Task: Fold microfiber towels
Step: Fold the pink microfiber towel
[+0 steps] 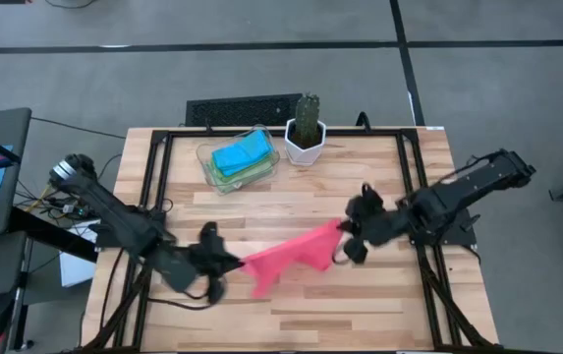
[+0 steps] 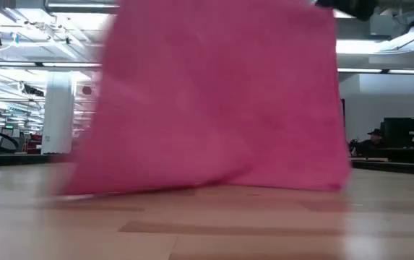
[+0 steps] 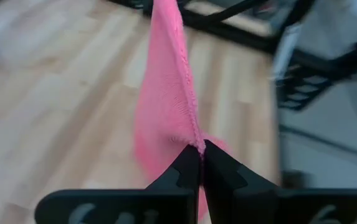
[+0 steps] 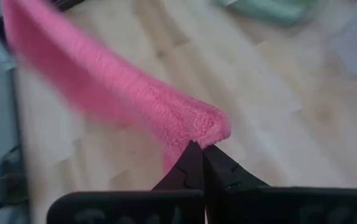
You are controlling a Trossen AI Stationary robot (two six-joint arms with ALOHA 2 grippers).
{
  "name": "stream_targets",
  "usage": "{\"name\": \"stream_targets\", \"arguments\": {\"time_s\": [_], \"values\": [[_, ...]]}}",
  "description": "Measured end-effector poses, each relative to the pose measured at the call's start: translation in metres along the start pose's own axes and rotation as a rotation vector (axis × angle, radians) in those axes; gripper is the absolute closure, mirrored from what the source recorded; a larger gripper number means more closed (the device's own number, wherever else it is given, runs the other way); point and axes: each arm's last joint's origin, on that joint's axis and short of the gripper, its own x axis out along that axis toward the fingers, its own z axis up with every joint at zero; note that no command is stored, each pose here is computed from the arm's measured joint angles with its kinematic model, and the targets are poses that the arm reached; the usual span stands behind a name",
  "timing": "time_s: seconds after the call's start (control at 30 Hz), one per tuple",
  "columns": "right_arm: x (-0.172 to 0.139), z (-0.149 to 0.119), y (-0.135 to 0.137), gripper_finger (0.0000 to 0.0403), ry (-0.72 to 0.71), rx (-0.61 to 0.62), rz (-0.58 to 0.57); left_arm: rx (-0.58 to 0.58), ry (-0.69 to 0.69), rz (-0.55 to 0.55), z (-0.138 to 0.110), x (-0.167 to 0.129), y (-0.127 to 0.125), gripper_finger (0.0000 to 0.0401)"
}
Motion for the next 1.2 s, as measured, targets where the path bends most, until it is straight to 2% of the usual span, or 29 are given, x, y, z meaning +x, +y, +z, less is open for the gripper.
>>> {"name": "stream_targets", "arguments": {"time_s": [0.2, 0.3, 0.47, 0.63, 0.77, 0.97, 1.07, 1.2], "values": [[-0.014, -0.027, 0.048, 0.0394, -0.028, 0.014, 0.206, -0.158, -0.009, -0.224, 0.005, -0.053, -0.006, 0.0401], [-0.026, -0.033, 0.061, 0.0394, -0.111, 0.020, 0.270, -0.147, -0.017, -0.228, 0.002, -0.062, -0.008, 0.0401], [-0.023, -0.034, 0.055, 0.0395, -0.135, 0.035, 0.182, -0.134, 0.083, -0.089, -0.009, -0.051, 0.004, 0.0401], [0.018, -0.039, 0.034, 0.0395, -0.068, 0.058, 0.020, -0.041, 0.193, 0.137, -0.023, -0.030, 0.020, 0.0401], [0.053, -0.039, 0.014, 0.0395, -0.010, 0.064, -0.114, 0.084, 0.229, 0.314, -0.028, -0.011, 0.032, 0.0401], [0.093, -0.038, -0.008, 0.0395, 0.091, 0.013, -0.253, 0.250, 0.290, 0.470, -0.039, 0.027, 0.050, 0.0401], [0.107, -0.036, -0.015, 0.0395, 0.123, -0.030, -0.303, 0.342, 0.343, 0.539, -0.053, 0.043, 0.062, 0.0401], [0.123, -0.035, -0.025, 0.0395, 0.166, -0.073, -0.379, 0.430, 0.340, 0.657, -0.063, 0.056, 0.081, 0.0401]]}}
